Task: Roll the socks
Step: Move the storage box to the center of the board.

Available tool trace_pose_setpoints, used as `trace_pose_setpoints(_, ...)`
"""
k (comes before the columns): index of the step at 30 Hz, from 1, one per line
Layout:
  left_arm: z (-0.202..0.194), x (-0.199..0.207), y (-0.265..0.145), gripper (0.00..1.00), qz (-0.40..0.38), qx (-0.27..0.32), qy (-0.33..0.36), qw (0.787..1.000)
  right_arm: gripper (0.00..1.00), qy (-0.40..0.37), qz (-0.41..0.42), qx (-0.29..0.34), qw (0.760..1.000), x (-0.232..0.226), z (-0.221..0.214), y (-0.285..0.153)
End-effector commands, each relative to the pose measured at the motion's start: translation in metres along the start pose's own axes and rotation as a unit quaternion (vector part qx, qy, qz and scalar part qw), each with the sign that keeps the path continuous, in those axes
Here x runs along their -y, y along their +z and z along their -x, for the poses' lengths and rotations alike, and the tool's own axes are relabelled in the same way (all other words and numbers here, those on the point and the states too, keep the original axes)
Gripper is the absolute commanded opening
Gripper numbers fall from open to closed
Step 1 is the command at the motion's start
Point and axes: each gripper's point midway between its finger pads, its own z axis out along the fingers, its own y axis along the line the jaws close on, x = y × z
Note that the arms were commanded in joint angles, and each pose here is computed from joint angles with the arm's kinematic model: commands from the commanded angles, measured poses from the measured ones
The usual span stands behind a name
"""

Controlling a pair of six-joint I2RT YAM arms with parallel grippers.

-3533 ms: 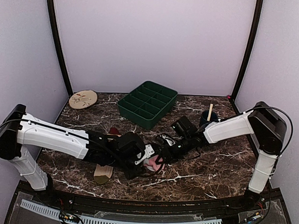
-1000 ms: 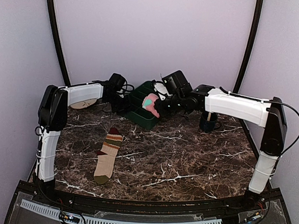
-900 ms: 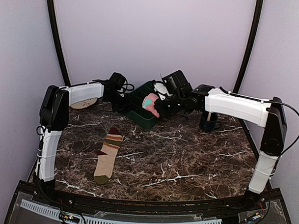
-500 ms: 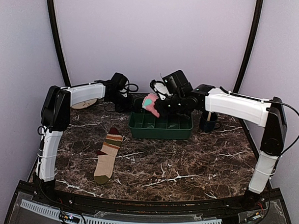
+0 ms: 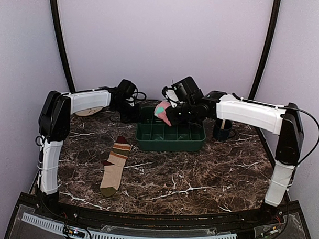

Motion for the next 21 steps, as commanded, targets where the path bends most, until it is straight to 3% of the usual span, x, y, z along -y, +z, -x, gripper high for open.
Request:
trace_pose_setpoints(1, -0.041, -0.001, -0.017, 0.0, 0.032, -0.051, -0.031, 0.998, 0.0, 0.034, -0.034, -0.005, 0.999, 0.011, 0.001, 0.008)
trace_pose_setpoints(15, -0.097, -0.003, -0.035, 0.0, 0.017, -0.027, -0.211, 0.977, 0.0, 0.093, -0.076, -0.049, 0.992, 0.01, -0.029, 0.011)
trace_pose_setpoints(21, -0.105, 0.001, -0.043, 0.0, 0.03, -0.008, -0.237, 0.971, 0.0, 0.086, -0.092, -0.065, 0.99, 0.005, -0.045, 0.007)
